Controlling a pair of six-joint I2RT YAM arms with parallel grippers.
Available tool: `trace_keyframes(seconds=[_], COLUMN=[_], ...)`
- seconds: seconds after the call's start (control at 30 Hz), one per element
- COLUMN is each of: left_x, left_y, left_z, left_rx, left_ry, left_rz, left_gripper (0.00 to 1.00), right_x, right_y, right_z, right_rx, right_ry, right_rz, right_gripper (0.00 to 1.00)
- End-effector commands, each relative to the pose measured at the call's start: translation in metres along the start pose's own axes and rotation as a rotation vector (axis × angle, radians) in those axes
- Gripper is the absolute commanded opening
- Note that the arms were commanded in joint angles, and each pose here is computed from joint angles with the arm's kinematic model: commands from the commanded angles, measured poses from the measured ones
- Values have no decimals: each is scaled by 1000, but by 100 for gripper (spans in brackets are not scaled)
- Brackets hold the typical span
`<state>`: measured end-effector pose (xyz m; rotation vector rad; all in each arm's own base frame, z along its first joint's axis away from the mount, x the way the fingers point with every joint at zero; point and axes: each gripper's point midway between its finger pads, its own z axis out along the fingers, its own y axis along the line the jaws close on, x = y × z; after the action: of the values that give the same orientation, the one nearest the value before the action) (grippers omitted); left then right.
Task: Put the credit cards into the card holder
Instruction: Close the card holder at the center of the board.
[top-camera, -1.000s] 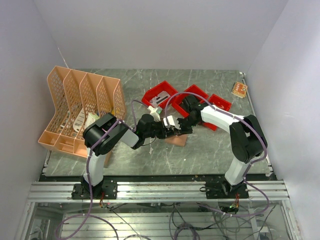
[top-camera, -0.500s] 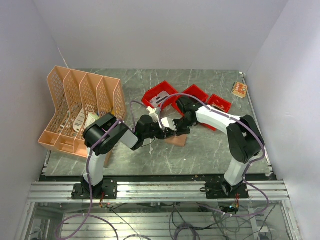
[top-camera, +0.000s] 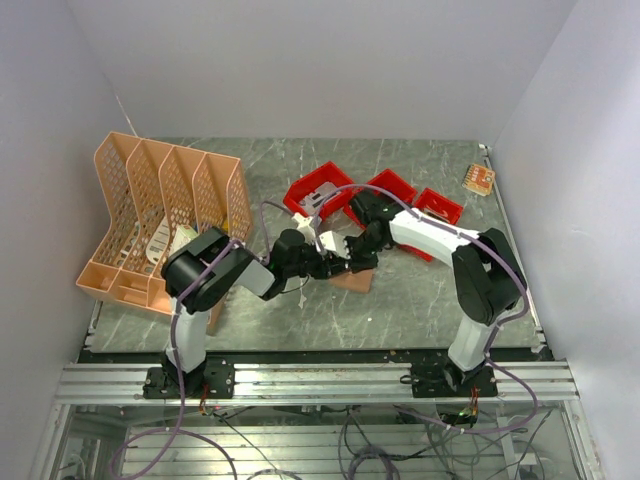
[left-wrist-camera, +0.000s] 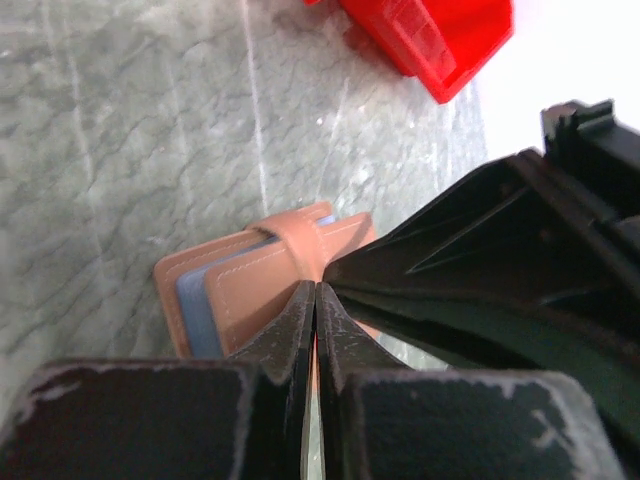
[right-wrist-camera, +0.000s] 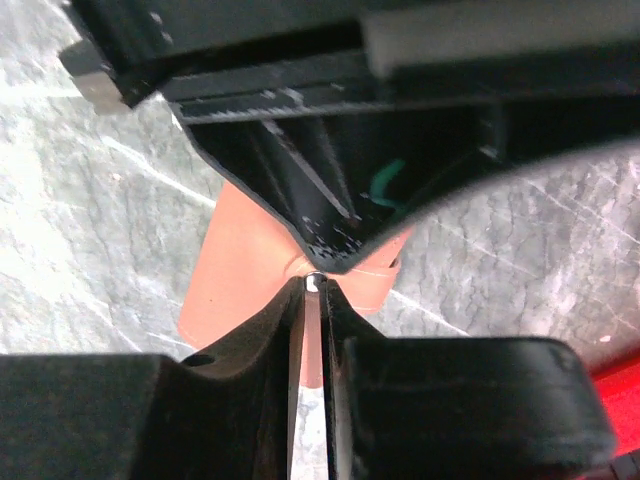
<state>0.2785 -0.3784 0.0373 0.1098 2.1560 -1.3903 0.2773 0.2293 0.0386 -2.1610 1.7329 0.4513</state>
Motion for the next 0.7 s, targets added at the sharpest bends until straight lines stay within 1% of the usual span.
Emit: trace_keyframes(seconds=[0.0,0.07,0.1,0.2,0.23,0.3,0.37,0.4,0.43,0.47,0.5,0.53,0.57,0.6,0.67], left_x=[19,-7,-23,-61,-71,-94,-122,-132,-145,-157,-168,-178,-187,-196,-207], left_y=[34,15,2,-32,-43,-67,-99,-107,-120,-136,-147,-158,-169,-185,-209], left_z=[-20,-25,-32,-51,-59,-80,-109,-118,-133,-150,-164,-177,-191,-205,-227], left_rx=[-198,-199,-202,-205,-206,-213,-210,-224,-226,-221,-224,-227,-227,-217,-211], left_ry=[103,43,3,-90,-116,-179,-274,-300,-346,-396,-436,-474,-507,-535,-562], left_rz=[22,78,122,227,263,331,411,426,447,460,458,458,460,466,481], left_gripper=[13,22,27,33,35,40,47,53,61,71,81,92,98,99,99], right_x=[-24,-30,-29,-28,-28,-26,-27,-27,-26,-27,-25,-26,-28,-33,-42], right_y=[-7,-15,-18,-28,-32,-46,-60,-68,-77,-86,-94,-96,-96,-95,-92], right_z=[-24,-50,-60,-104,-122,-164,-210,-232,-256,-280,-305,-325,-345,-366,-390], right_rx=[-18,41,79,241,300,441,572,629,701,781,866,916,958,995,1034], right_ry=[-185,-214,-224,-249,-264,-316,-380,-396,-423,-474,-514,-555,-596,-638,-683], right_rz=[110,121,143,171,177,216,288,314,366,488,578,638,681,708,736], right_gripper=[15,19,24,34,40,54,70,73,79,93,98,99,100,100,100])
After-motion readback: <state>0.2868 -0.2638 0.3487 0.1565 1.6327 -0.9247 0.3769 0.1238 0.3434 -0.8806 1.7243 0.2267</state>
